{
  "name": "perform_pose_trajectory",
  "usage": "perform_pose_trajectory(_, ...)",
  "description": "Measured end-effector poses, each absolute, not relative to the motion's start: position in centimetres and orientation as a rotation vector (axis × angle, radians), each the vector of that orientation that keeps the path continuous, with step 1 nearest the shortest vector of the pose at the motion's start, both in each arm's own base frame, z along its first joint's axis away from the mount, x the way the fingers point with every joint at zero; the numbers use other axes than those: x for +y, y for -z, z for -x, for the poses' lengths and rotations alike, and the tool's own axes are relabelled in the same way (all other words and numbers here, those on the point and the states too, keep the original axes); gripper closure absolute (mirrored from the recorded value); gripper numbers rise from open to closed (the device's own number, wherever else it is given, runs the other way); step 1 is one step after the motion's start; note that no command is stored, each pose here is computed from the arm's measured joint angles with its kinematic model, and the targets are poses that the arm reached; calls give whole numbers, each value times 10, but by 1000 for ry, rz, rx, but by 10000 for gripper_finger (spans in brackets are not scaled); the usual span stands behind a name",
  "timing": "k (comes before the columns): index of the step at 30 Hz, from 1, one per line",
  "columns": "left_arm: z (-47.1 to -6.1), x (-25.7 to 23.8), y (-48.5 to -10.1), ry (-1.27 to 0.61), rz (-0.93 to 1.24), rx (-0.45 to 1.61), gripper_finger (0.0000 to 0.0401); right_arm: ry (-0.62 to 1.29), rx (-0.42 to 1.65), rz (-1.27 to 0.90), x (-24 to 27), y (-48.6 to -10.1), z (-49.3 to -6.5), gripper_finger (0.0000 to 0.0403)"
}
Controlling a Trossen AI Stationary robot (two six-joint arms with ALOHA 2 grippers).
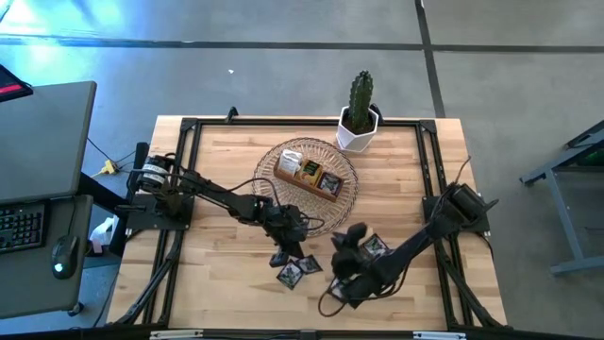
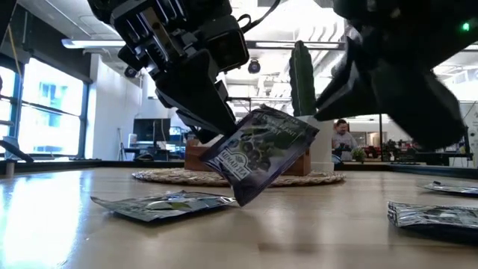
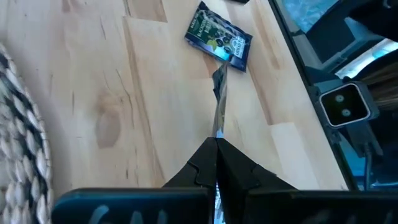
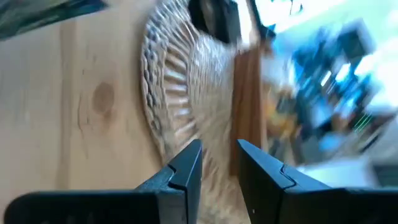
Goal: Pick & Place Tea
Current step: Put the purple tea pack into the right section of the wooden organizer
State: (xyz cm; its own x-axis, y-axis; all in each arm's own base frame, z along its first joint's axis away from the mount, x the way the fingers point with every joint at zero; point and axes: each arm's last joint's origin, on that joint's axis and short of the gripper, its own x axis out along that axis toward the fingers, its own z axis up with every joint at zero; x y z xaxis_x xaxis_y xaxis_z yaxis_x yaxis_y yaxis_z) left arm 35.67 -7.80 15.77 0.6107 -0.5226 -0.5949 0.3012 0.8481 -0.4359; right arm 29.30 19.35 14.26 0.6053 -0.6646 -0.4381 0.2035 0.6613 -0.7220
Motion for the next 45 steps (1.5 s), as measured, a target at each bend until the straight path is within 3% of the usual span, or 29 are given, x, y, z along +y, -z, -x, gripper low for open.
perform_pose_trajectory(8,-357,-78,-158,469,303,778,401,455,835,168,202,-149,-293,309)
perform_pose_trajectory(12,-357,-78,-158,467,304,779,401,372,841,-3,207,-152,-300,309)
perform_pose_trajectory(17,-357,-78,-158,463,318,776,401,405,727,-186,200,-173,-310,309)
perform_pose_trajectory(22,-357,-78,-158,463,328,779,401,341,802,-385,183,-174,-327,308)
perform_pose_trajectory(31,-357,-78,-158,469,329,780,401,309,867,-496,157,-173,-343,308)
perform_pose_trajectory(45,-357,-78,-158,471,329,779,401,155,787,-528,153,-156,-345,309)
